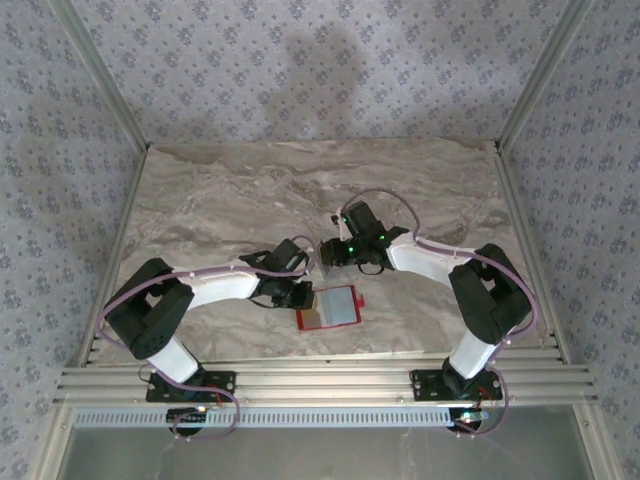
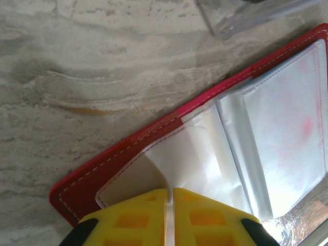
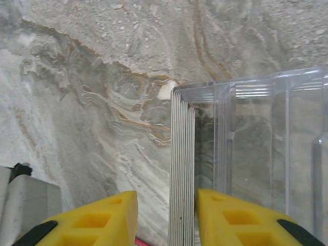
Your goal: Put the credit cards into the card holder
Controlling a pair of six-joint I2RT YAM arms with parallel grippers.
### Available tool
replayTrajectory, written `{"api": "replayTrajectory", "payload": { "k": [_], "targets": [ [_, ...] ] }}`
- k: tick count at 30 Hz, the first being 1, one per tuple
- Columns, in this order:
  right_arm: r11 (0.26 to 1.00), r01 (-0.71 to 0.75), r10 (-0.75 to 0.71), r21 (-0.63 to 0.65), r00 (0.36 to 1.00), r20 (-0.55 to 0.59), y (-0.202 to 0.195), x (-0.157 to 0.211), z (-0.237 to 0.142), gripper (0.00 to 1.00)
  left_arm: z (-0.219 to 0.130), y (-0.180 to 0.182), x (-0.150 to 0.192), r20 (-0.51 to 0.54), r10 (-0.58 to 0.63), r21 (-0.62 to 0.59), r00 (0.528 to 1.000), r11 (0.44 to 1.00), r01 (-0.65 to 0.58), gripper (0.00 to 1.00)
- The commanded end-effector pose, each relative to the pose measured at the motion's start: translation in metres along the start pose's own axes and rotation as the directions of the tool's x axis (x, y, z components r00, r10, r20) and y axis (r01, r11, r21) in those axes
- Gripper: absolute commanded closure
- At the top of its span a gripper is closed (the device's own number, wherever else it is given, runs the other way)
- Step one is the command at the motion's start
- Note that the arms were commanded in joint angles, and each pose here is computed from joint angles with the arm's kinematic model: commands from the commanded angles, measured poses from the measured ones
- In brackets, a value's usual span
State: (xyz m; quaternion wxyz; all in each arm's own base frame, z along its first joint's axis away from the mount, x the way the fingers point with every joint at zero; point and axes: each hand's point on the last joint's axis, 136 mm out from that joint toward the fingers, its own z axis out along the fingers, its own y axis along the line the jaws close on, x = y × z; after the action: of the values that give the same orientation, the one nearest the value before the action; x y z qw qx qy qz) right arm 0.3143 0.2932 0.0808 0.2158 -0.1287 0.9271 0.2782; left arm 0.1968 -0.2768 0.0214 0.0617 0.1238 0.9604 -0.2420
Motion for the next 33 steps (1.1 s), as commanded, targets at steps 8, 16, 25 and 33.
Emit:
{"api": "replayTrajectory", "payload": {
  "k": [8, 16, 25, 33],
  "targets": [
    [0.992, -0.052, 0.052, -0.119, 0.999, -0.001, 0.008, -0.004, -0.001, 0.66, 0.003, 0.006, 0.007, -0.025, -0.008, -0.022, 1.000, 1.000, 0.007, 0.89],
    [0.991, -0.061, 0.063, -0.116, 0.998, 0.009, 0.005, -0.006, -0.004, 0.72, 0.004, 0.007, 0.007, -0.029, -0.007, -0.024, 1.000, 1.000, 0.006, 0.89],
    [0.993, -0.061, 0.064, -0.096, 0.998, 0.026, 0.003, -0.008, -0.010, 0.77, 0.005, 0.007, 0.007, -0.032, -0.008, -0.023, 0.999, 1.000, 0.007, 0.89],
    [0.995, -0.057, 0.060, -0.077, 0.997, 0.044, 0.001, -0.011, -0.016, 0.81, 0.005, 0.007, 0.007, -0.033, -0.009, -0.026, 0.999, 1.000, 0.008, 0.89]
  ]
}}
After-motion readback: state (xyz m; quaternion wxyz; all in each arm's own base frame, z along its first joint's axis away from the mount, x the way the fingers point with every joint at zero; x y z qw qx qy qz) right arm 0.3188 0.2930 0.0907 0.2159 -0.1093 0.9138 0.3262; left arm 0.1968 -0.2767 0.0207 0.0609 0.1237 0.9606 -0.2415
